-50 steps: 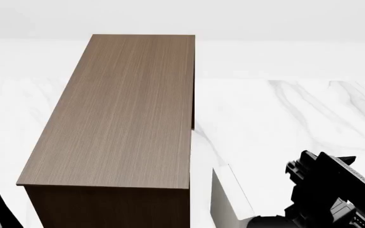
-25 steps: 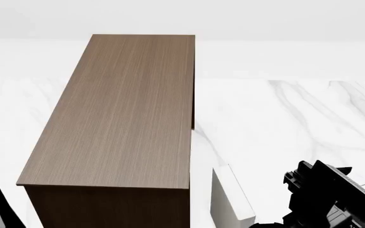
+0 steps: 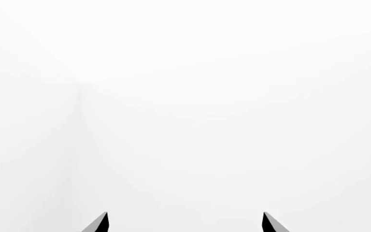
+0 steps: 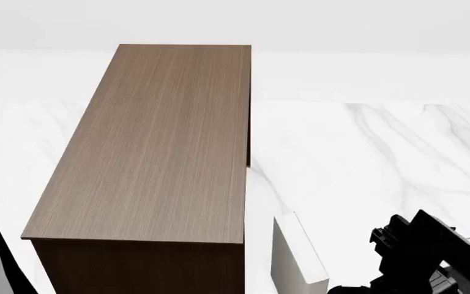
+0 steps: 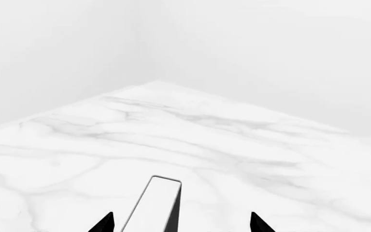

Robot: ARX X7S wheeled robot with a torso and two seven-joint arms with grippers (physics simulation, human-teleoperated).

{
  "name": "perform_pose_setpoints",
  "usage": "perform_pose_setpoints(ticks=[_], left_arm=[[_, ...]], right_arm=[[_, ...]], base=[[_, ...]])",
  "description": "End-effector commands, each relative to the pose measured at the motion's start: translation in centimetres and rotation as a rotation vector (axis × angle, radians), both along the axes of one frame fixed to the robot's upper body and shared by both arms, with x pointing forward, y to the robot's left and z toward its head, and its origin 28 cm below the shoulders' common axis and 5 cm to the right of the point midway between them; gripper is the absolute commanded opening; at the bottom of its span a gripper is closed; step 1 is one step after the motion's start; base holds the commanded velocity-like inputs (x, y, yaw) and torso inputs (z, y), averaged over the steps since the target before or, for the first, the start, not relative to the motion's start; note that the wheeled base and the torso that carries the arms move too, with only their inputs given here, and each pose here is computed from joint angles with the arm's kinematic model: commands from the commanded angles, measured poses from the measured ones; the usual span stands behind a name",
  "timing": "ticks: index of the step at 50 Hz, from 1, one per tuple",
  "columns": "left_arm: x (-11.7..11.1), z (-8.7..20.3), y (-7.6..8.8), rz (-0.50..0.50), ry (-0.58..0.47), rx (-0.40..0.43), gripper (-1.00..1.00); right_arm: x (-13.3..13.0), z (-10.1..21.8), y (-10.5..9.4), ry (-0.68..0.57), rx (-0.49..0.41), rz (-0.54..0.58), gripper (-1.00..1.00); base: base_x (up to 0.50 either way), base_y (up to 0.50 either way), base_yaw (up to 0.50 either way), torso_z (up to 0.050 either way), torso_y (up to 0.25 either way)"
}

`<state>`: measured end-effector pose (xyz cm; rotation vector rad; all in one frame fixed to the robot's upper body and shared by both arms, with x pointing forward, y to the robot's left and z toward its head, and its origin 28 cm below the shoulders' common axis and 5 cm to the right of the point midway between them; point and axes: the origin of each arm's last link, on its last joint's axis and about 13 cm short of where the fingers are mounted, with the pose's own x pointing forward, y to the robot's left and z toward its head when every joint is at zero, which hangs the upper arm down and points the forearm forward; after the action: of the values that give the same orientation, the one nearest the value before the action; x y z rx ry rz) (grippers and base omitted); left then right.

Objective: Pick up the book in the middle and place it on the cabinet shelf.

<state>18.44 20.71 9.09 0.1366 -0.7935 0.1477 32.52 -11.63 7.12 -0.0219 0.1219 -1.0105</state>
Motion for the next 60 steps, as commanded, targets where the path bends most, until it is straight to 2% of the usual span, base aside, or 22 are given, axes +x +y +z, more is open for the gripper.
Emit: perform_pose_setpoints(ticks=[1, 17, 41, 60], left_arm=[[0.1, 0.1, 0.1, 0.011, -0.008, 0.017, 1.00], [0.1, 0.0, 0.0, 0.010, -0.006, 0.018, 1.00], [0.2, 0.0, 0.1, 0.012, 0.003, 0.020, 1.00], [0.2, 0.1, 0.1, 0.009, 0.011, 0.018, 1.00]], right_arm=[[0.3, 0.3, 0.1, -0.003, 0.026, 0.019, 1.00], [0.7, -0.2, 0.4, 0.025, 0.003, 0.100, 1.00], [0.9, -1.5, 0.4, 0.091, 0.070, 0.098, 1.00], [1.0, -2.2, 0.5, 0.119, 0.076, 0.101, 1.00]], base=[[0.00, 0.00, 0.00, 0.000, 0.000], [0.00, 0.00, 0.00, 0.000, 0.000], [0.00, 0.00, 0.00, 0.000, 0.000], [0.00, 0.00, 0.00, 0.000, 0.000]])
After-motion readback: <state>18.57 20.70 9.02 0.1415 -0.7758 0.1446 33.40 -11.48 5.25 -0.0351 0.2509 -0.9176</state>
